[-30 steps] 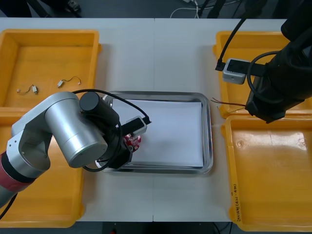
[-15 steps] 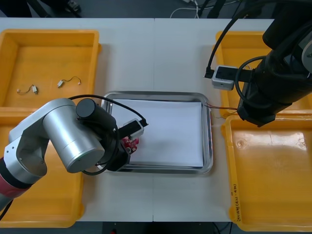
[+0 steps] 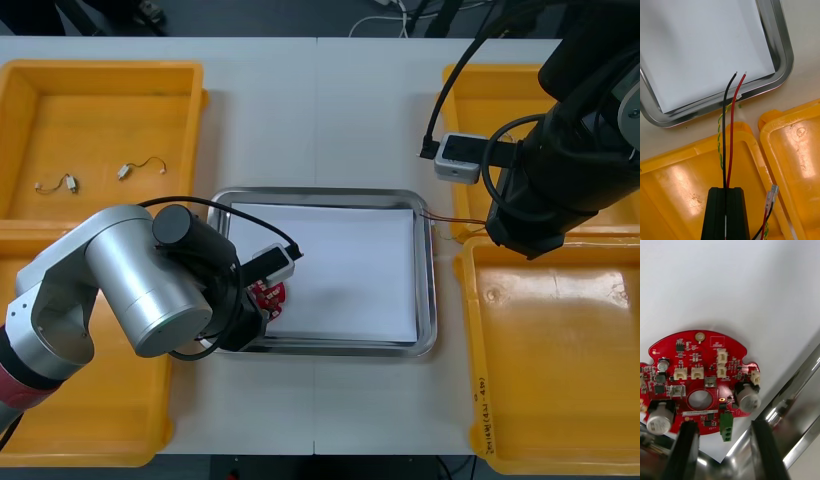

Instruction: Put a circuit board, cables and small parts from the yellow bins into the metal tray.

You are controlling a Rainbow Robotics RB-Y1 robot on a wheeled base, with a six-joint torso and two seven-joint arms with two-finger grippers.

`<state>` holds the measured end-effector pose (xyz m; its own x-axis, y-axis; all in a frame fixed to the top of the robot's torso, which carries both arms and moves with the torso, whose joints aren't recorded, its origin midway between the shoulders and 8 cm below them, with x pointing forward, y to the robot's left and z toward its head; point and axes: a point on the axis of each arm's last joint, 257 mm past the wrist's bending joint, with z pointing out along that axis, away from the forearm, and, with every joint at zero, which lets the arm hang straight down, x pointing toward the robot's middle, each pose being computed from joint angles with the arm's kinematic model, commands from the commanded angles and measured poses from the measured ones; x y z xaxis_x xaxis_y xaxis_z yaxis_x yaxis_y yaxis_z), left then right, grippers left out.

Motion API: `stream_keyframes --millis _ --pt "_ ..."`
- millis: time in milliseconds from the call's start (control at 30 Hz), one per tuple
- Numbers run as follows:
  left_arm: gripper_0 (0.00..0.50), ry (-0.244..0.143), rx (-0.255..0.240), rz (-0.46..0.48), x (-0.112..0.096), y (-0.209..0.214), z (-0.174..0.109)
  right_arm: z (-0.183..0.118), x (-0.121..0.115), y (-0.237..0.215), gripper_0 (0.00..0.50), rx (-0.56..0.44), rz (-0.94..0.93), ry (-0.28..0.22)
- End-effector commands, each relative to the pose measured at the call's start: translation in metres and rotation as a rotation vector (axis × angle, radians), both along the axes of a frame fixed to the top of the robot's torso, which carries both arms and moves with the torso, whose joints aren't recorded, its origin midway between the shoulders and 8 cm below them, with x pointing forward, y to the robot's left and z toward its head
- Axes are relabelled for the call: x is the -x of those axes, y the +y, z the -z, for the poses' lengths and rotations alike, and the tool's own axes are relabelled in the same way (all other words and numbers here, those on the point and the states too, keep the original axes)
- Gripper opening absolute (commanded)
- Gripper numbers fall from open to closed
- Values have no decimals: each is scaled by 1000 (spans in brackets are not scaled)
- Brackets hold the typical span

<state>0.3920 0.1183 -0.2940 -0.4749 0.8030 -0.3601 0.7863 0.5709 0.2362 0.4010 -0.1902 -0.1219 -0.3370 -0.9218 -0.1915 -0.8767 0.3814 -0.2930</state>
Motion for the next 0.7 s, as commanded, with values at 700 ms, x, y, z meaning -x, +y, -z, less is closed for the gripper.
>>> stream_keyframes --millis 700 --pt "500 -15 67 -68 -5 6 -35 1 5 48 0 -39 -79 9"
